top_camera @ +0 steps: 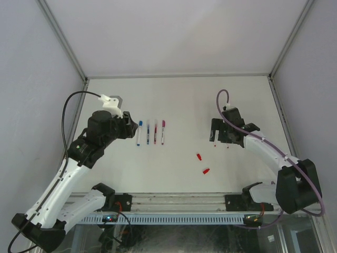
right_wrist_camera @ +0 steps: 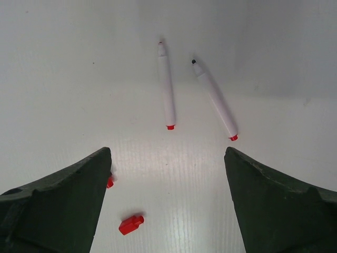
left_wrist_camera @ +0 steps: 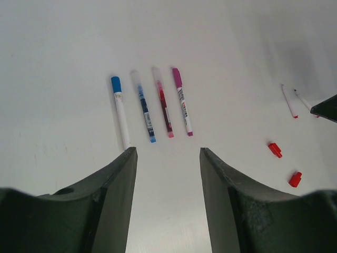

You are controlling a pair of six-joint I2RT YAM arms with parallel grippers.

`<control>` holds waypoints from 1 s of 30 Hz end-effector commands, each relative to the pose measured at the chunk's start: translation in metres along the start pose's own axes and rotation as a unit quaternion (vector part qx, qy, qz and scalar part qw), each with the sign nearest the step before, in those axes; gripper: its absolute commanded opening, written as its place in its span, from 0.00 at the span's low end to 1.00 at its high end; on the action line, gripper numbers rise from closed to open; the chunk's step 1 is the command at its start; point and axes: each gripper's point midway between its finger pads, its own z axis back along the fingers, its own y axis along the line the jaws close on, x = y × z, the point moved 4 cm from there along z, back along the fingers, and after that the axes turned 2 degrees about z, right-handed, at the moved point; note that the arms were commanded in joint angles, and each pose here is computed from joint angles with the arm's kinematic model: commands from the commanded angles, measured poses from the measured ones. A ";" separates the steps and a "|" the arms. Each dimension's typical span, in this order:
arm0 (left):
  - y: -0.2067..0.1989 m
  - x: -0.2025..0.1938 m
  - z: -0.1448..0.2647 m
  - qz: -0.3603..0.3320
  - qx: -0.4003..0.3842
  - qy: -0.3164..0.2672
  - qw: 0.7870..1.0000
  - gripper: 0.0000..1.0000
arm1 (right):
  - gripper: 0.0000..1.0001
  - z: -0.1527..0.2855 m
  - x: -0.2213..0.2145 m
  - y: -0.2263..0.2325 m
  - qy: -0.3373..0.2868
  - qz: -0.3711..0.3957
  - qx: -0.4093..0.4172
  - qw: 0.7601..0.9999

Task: Insert the pens into the pen caps
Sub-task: Pick up the pen from the center of the board.

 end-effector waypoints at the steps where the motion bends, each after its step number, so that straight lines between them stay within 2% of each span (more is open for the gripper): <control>1: 0.003 0.003 -0.002 -0.010 0.004 -0.015 1.000 0.56 | 0.85 0.001 0.026 0.008 -0.029 0.006 0.013 0.999; 6: 0.006 0.003 -0.002 -0.014 0.010 -0.015 1.000 0.57 | 0.72 -0.009 0.029 0.010 -0.010 0.011 0.009 1.000; 17: 0.005 0.001 -0.004 -0.013 0.008 -0.008 1.000 0.57 | 0.52 -0.036 0.026 0.013 0.031 0.016 0.006 0.999; 30: 0.008 0.000 -0.007 -0.012 0.011 -0.003 1.000 0.57 | 0.39 -0.058 0.018 0.014 0.072 0.031 0.001 0.997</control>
